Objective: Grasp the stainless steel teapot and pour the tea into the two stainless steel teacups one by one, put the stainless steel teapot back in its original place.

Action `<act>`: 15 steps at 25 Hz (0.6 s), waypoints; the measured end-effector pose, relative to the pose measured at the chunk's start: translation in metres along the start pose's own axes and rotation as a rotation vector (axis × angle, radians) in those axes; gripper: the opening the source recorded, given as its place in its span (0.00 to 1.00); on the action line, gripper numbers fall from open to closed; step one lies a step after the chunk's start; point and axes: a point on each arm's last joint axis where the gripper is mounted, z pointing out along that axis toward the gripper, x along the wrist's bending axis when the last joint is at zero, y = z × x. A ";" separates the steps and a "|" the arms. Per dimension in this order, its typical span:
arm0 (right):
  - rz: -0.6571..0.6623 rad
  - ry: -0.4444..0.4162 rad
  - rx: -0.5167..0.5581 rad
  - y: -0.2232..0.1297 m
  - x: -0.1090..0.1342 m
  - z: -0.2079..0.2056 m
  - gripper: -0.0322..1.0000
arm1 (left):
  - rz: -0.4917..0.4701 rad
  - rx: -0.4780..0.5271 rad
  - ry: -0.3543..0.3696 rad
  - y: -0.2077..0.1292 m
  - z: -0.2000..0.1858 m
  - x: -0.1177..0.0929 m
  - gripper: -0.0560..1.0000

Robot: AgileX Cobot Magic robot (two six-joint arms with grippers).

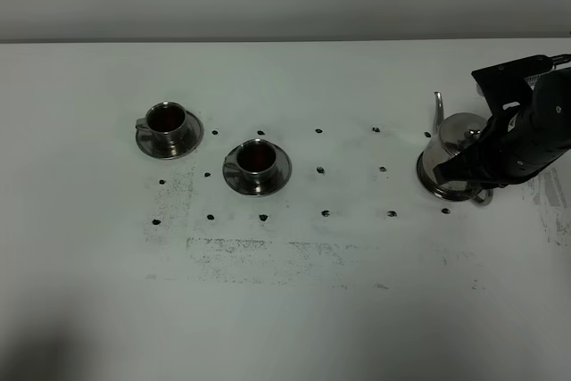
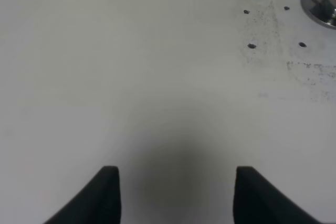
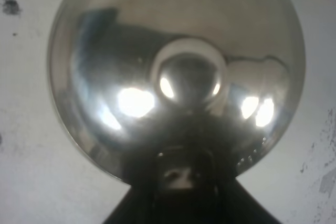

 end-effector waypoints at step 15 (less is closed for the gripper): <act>-0.022 -0.001 -0.001 0.000 0.000 -0.001 0.70 | -0.001 0.000 0.000 0.000 0.000 0.000 0.50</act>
